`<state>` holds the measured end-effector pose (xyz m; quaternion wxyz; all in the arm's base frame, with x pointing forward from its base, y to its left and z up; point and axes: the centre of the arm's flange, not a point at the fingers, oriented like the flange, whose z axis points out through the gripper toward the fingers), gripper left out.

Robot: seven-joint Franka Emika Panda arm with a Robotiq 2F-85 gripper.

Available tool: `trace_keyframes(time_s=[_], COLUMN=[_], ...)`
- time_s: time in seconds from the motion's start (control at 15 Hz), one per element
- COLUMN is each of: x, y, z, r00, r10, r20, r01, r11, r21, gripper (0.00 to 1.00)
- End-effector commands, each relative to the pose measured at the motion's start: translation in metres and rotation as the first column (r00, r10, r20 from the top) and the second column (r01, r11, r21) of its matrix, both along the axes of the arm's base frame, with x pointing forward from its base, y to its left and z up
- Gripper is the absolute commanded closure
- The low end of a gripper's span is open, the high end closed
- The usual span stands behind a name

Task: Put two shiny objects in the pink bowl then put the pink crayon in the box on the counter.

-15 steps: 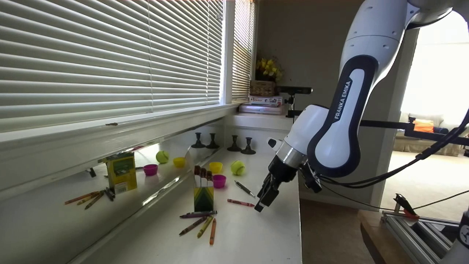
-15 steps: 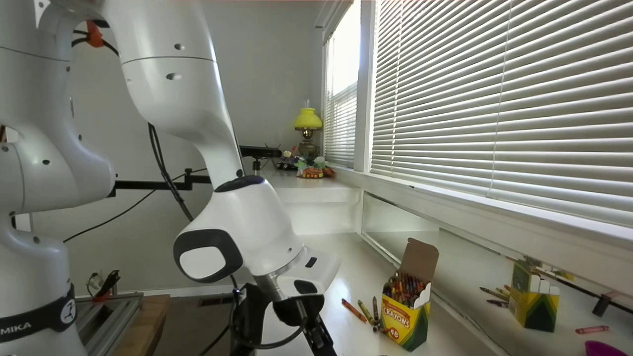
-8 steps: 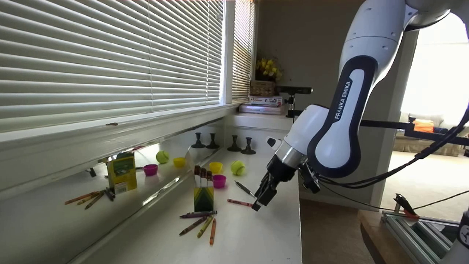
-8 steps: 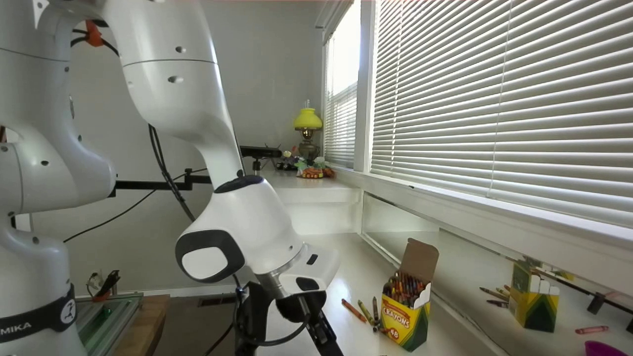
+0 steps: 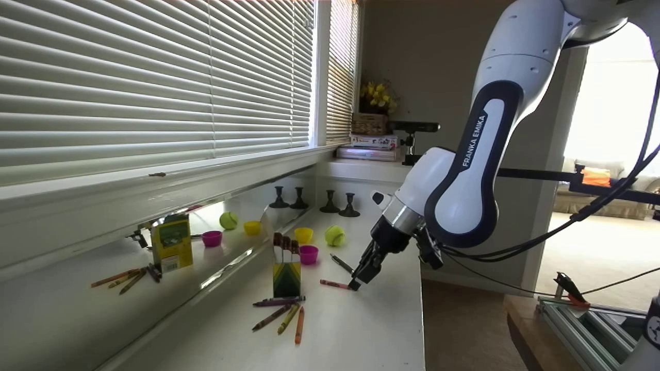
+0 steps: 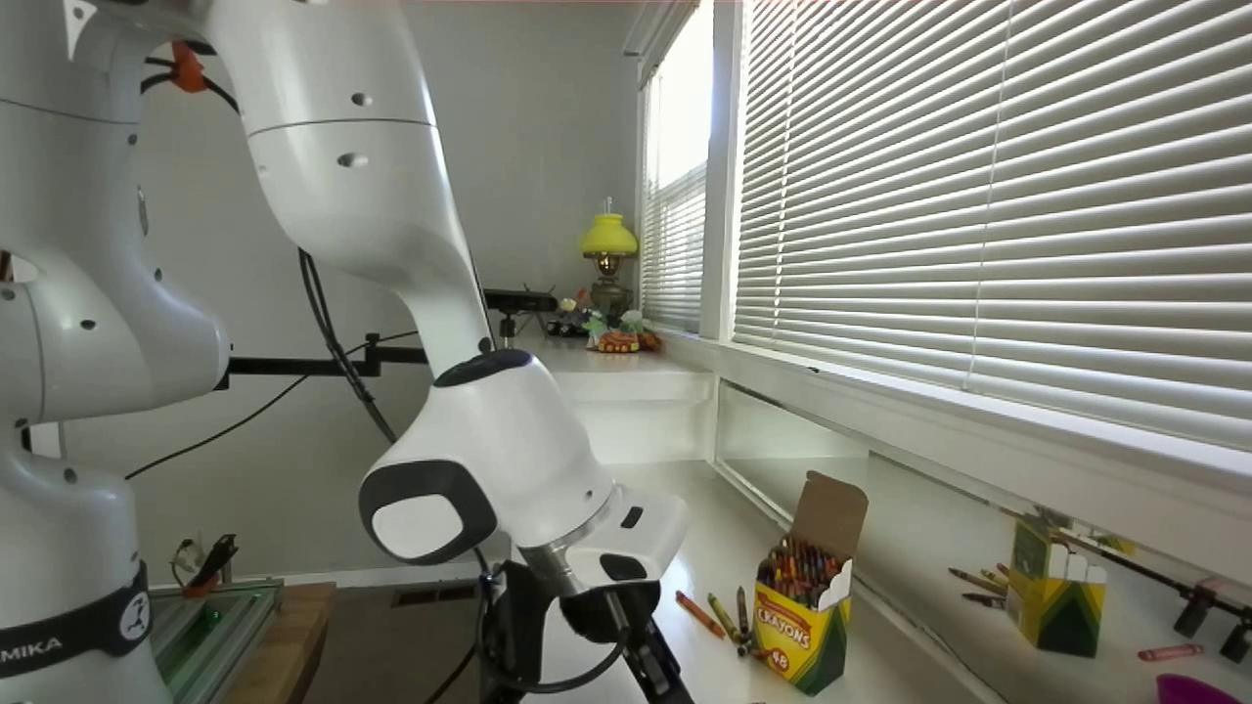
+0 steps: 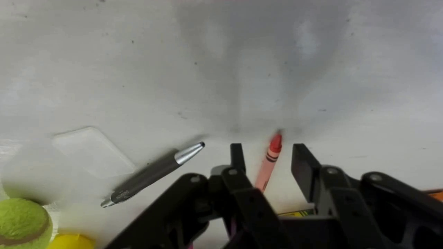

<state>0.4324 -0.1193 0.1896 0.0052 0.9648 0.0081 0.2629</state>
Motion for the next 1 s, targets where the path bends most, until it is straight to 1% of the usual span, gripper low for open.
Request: trace_keyframes(time_s=[0.0, 0.13, 0.2, 0.33, 0.47, 0.53, 0.6, 0.73, 0.93], x=[0.0066, 0.0080, 0.0083, 0.0088, 0.0093, 0.0092, 0.0090, 0.0098, 0.0122], y=[-0.0051, -0.0049, -0.0045, -0.0057, -0.0041, -0.0032, -0.0007, 0.0023, 0.0008], z=[-0.0084, -0.0102, -0.0117, -0.0141, -0.0138, -0.0144, -0.0145, -0.0145, -0.0158], r00=[1.000, 1.000, 1.000, 0.999, 0.999, 0.998, 0.998, 0.997, 0.997], r10=[0.012, 0.014, 0.015, 0.036, 0.052, 0.059, 0.065, 0.074, 0.078], r20=[0.013, 0.012, 0.011, 0.009, 0.014, 0.014, 0.015, 0.016, 0.010], r01=[-0.012, -0.014, -0.015, -0.036, -0.052, -0.059, -0.065, -0.073, -0.078], r11=[1.000, 1.000, 1.000, 0.999, 0.999, 0.998, 0.998, 0.997, 0.997], r21=[0.006, 0.008, 0.009, 0.001, -0.006, -0.008, -0.008, -0.008, -0.015], gripper=[0.59, 0.62, 0.62, 0.66, 0.90, 0.91, 0.97, 1.00, 0.98])
